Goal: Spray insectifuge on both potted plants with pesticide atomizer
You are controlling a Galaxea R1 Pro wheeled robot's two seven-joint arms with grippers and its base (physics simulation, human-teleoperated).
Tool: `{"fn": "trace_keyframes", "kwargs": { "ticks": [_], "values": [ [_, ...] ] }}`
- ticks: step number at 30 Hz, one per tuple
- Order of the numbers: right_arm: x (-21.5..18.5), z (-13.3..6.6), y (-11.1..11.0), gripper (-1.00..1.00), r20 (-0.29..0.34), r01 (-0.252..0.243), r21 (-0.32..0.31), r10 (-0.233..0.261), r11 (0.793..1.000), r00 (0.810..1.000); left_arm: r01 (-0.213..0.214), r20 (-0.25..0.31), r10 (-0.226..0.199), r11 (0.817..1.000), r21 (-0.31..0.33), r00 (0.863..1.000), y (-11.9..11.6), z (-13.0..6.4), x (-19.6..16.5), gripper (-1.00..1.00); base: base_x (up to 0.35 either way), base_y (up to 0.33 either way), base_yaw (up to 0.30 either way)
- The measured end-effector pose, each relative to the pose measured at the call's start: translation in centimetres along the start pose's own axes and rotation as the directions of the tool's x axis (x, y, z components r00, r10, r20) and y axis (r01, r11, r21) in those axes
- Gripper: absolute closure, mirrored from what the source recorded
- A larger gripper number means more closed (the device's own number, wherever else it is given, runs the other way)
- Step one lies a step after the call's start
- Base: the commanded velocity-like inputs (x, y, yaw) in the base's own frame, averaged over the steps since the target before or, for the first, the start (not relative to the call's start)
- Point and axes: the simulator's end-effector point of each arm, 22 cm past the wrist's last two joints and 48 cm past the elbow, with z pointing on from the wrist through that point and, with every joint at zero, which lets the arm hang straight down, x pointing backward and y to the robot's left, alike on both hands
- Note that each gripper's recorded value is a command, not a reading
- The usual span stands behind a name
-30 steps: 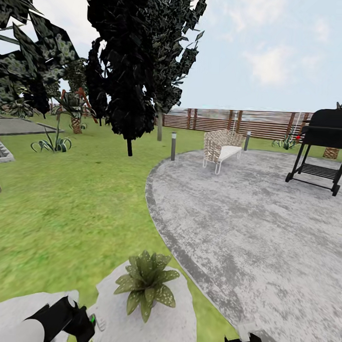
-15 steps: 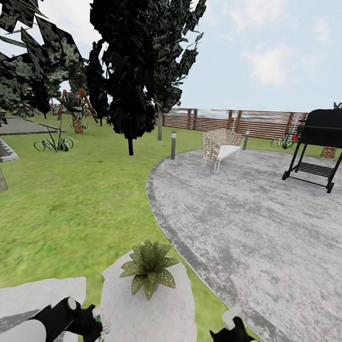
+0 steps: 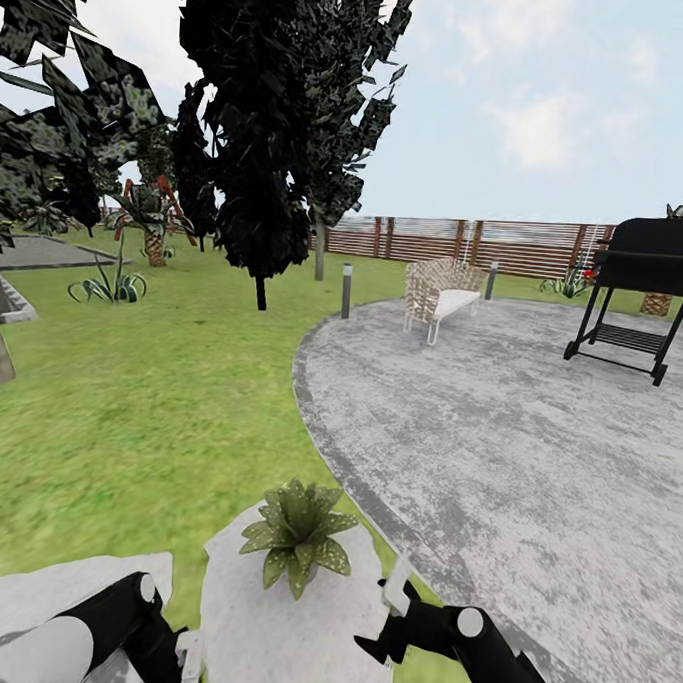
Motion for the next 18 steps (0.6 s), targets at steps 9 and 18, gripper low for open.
{"fn": "trace_keyframes", "kwargs": {
  "ticks": [9, 18],
  "values": [
    [-2.5, 1.6, 2.0, -1.0, 0.038, -0.002, -0.031, 0.003, 1.0, 0.999, -0.086, 0.022, 0.086, 0.996, -0.016, 0.996, 0.4, 0.3, -3.7, 1.0, 0.0, 0.0, 0.0],
    [-4.3, 2.3, 4.0, -1.0, 0.069, 0.004, -0.089, 0.002, 0.996, 0.998, -0.128, 0.05, 0.132, 0.989, -0.076, 0.99, 1.7, -0.1, -6.6, 1.0, 0.0, 0.0, 0.0]
  ]
}}
